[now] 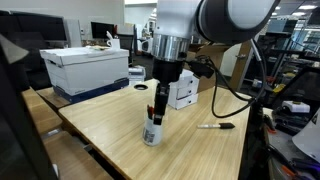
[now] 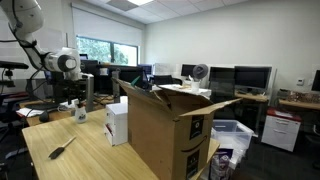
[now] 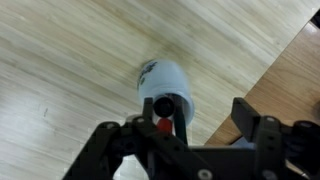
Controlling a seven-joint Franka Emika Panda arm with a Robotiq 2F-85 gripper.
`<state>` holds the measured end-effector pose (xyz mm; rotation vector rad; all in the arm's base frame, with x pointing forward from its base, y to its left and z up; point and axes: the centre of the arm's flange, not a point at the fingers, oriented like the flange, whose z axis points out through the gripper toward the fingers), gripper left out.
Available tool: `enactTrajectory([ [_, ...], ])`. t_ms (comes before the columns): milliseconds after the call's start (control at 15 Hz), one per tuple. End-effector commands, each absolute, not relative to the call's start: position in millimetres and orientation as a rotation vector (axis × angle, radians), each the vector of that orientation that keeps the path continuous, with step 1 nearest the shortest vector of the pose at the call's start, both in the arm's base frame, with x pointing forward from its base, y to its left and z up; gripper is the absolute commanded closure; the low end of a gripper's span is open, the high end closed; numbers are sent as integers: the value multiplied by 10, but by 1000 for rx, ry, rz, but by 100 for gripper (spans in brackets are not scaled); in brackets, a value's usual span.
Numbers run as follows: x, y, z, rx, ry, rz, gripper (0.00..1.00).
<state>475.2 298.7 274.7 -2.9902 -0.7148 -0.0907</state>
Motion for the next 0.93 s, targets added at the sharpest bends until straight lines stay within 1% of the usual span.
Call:
enactTrajectory([
  [0,4786,3051,2705,-3010,-705,-119,46],
  [267,4798,3041,2713,-3020,-706,-126,68],
  [333,4803,3039,2719,-3023,-705,-129,75],
  [533,4809,3043,2755,-3030,-722,-119,92],
  [600,4809,3048,2782,-3032,-725,-109,94],
  [667,4817,3053,2797,-3035,-723,-108,91],
  [867,4817,3071,2890,-3040,-714,-77,92],
])
